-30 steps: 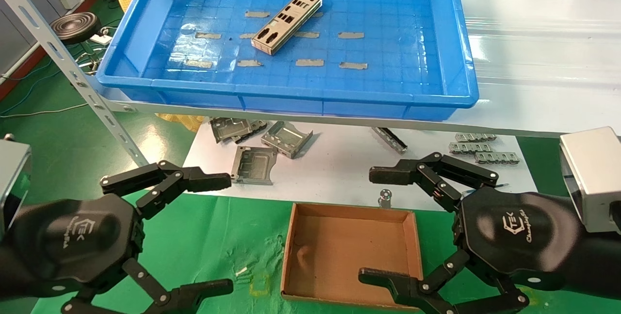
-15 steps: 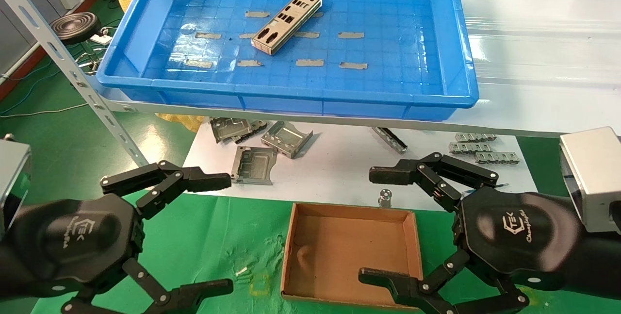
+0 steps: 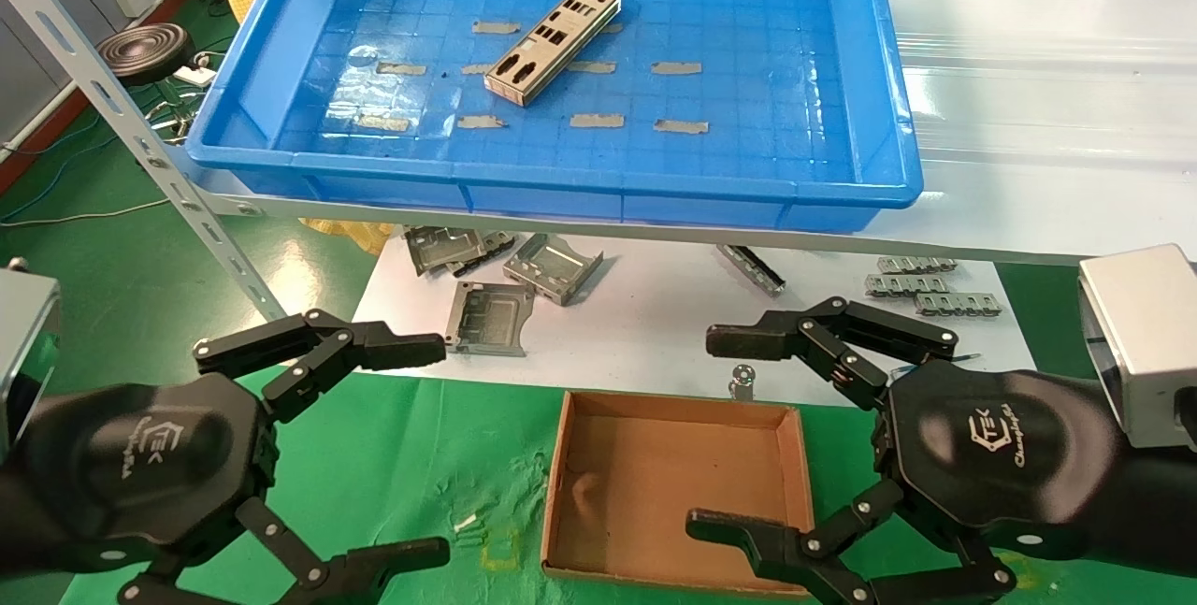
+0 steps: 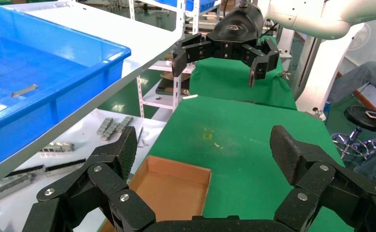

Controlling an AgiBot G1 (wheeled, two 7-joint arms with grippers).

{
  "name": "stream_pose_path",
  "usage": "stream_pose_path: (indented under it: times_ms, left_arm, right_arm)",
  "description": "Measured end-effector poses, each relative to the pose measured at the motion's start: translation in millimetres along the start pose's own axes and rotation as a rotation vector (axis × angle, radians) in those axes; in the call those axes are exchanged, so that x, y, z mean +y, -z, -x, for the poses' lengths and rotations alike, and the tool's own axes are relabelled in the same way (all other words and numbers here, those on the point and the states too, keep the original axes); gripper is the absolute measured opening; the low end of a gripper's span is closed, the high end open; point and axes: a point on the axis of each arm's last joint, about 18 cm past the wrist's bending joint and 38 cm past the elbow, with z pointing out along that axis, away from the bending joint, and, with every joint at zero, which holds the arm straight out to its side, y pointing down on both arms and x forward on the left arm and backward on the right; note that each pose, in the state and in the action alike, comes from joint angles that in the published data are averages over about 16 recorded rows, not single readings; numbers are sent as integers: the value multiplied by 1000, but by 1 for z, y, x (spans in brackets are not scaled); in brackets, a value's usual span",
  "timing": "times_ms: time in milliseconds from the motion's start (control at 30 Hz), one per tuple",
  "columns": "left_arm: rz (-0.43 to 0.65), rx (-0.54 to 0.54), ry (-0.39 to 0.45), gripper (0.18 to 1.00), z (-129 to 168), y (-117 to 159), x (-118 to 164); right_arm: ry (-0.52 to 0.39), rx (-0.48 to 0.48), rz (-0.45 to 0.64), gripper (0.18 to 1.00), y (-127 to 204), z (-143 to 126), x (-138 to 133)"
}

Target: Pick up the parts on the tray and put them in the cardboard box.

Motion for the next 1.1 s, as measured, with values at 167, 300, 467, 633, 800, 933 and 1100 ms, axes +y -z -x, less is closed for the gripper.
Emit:
stream_pose_path:
  times_ms: [167, 300, 467, 633, 800, 933, 1100]
  left_arm:
    - [0, 0, 0, 1001, 0, 0, 0]
    - [0, 0, 0, 1001, 0, 0, 0]
    - [0, 0, 0, 1001, 0, 0, 0]
    - [0, 0, 0, 1001, 0, 0, 0]
    - [0, 0, 0, 1001, 0, 0, 0]
    - [0, 0, 0, 1001, 0, 0, 0]
    - [0, 0, 0, 1001, 0, 0, 0]
  right_arm:
    - [0, 0, 0, 906, 0, 0, 0]
    - [0, 0, 0, 839, 0, 0, 0]
    - [0, 0, 0, 754, 0, 0, 0]
    - [0, 0, 0, 642, 0, 0, 0]
    - [0, 0, 0, 527, 0, 0, 0]
    - [0, 0, 0, 423, 0, 0, 0]
    - [0, 0, 0, 332, 0, 0, 0]
